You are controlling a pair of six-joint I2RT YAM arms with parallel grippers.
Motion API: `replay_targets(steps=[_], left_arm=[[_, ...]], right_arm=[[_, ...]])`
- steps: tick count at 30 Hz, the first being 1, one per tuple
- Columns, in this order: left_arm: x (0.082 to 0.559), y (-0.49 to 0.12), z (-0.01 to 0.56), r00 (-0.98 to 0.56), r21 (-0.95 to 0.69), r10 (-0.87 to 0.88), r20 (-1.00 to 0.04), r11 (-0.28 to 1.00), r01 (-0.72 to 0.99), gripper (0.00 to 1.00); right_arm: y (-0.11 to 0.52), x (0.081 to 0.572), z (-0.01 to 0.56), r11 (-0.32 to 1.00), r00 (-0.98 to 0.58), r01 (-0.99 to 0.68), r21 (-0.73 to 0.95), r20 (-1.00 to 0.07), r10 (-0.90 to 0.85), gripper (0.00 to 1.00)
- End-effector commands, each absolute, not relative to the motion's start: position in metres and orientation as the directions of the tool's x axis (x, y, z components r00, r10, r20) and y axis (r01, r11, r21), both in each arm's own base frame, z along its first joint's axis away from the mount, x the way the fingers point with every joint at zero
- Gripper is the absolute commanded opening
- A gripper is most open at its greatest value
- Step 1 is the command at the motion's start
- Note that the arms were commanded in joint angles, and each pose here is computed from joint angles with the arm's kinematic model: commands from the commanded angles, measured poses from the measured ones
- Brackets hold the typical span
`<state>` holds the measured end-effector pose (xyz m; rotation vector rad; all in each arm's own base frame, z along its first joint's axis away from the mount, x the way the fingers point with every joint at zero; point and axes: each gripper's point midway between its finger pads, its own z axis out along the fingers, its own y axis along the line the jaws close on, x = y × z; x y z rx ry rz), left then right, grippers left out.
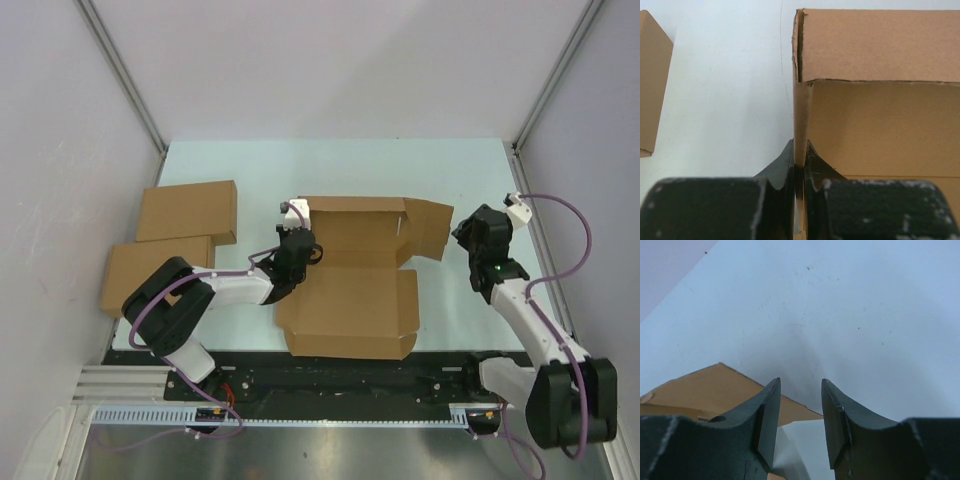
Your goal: Fold the paper box
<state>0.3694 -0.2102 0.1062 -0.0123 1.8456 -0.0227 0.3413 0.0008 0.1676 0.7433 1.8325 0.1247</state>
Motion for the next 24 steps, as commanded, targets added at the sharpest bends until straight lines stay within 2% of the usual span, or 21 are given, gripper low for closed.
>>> replay_targets(steps=[1, 6, 9, 15, 18, 24], left_arm=[[0.368, -0.211, 0.112, -0.247, -0.024, -0.023, -0.969, 1.000, -0.001, 0.00], [0.366, -0.210, 0.113, -0.237, -0.014, -0.014, -0.971, 1.000, 0.002, 0.00], [0.367, -0.211, 0.113, -0.243, -0.008, -0.007, -0.970, 1.000, 0.004, 0.00], [0.369, -0.212, 0.111, -0.246, 0.007, 0.008, -0.969, 1.000, 0.003, 0.00], [0.369, -0.213, 0.112, -0.247, 0.011, 0.013, -0.969, 1.000, 0.009, 0.00], [0.367, -0.219, 0.113, -0.260, 0.009, 0.020, -0.965, 0.999, 0.044, 0.00]], right_arm=[[0.003, 0.375, 0.174, 0.735, -0.124, 0.394, 0.552, -0.761, 0.637, 0.43], [0.010, 0.392, 0.154, 0.714, -0.179, 0.359, 0.601, -0.706, 0.685, 0.44], [0.008, 0.384, 0.150, 0.720, -0.199, 0.385, 0.577, -0.710, 0.676, 0.50], [-0.007, 0.352, 0.178, 0.727, -0.102, 0.394, 0.562, -0.760, 0.642, 0.58], [0.005, 0.347, 0.188, 0.777, -0.117, 0.321, 0.541, -0.792, 0.599, 0.59], [0.029, 0.351, 0.158, 0.874, -0.260, 0.175, 0.454, -0.835, 0.486, 0.61]])
